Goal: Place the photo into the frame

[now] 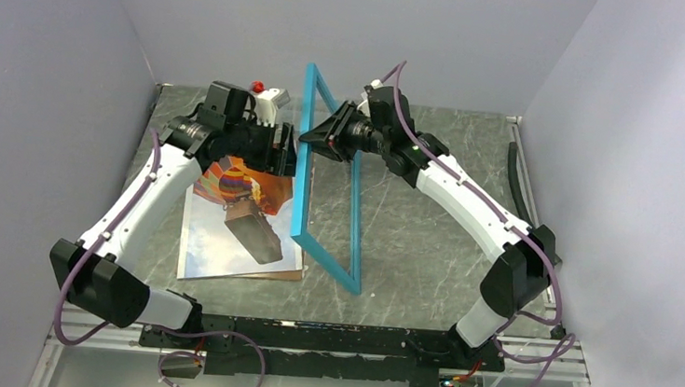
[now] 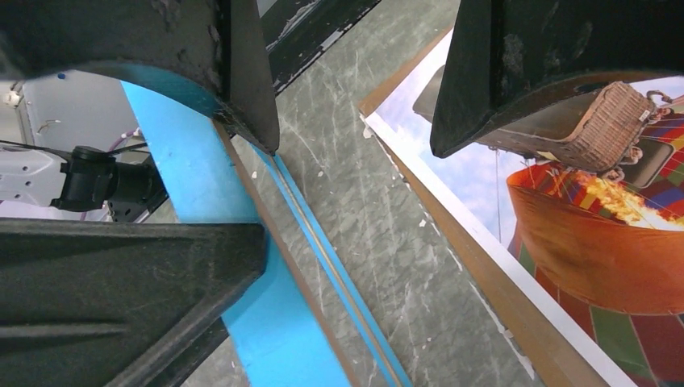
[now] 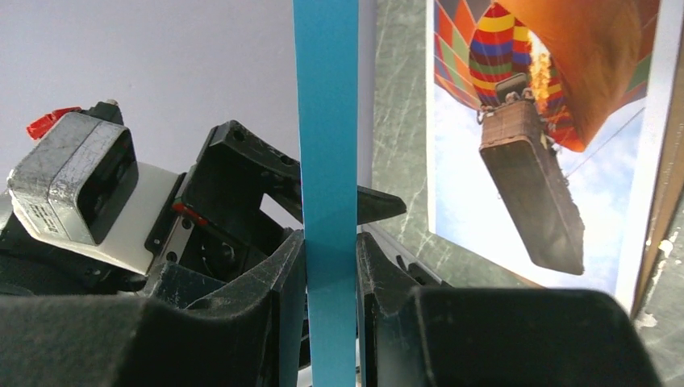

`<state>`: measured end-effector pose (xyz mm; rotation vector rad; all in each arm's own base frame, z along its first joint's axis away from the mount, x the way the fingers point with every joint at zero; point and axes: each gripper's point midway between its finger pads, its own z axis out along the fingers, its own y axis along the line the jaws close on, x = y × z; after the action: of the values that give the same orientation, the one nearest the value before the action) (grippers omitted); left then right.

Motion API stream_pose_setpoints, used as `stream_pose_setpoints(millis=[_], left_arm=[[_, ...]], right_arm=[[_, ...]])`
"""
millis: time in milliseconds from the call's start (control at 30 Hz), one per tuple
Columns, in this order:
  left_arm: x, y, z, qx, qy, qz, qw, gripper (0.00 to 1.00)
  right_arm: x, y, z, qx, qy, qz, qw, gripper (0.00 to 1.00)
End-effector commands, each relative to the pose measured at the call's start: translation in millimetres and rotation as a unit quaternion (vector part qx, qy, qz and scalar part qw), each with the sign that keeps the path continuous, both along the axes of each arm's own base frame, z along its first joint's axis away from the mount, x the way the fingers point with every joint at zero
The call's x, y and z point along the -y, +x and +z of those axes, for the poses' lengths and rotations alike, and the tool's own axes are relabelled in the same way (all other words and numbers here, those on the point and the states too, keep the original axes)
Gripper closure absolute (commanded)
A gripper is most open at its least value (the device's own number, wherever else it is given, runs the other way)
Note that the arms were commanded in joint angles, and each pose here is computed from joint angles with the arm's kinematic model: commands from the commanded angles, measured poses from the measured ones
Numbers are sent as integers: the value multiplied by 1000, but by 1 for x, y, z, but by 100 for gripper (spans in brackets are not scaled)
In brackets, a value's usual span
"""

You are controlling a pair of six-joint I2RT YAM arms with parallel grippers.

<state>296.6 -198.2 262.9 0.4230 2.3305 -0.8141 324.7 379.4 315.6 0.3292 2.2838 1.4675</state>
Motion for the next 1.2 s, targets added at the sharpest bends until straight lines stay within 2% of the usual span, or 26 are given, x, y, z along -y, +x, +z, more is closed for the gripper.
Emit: stream_pose_setpoints(millis=[0, 67, 133, 233, 433, 667, 900, 1167], left_arm=[[10, -4, 37, 36, -34, 0, 999, 26], [14, -6, 41, 34, -39, -8, 999, 26], [18, -6, 47, 39, -41, -14, 998, 26], [23, -4, 52, 46, -40, -22, 998, 27], [43, -1, 56, 50, -46, -44, 997, 27], [71, 2, 56, 53, -39, -76, 995, 27], [96, -1, 64, 63, -42, -108, 991, 26], [122, -2, 67, 78, -36, -139, 987, 25]], right_arm=[[9, -10, 65, 42, 88, 6, 995, 100], [11, -10, 62, 36, 89, 8, 995, 91], [15, -8, 61, 37, 83, 5, 996, 77], [19, -8, 64, 43, 75, 1, 996, 62], [29, -9, 66, 48, 52, -1, 997, 46], [65, -6, 63, 57, -8, -26, 998, 37], [115, 2, 54, 78, -101, -58, 990, 35], [127, 1, 51, 86, -148, -42, 984, 36]])
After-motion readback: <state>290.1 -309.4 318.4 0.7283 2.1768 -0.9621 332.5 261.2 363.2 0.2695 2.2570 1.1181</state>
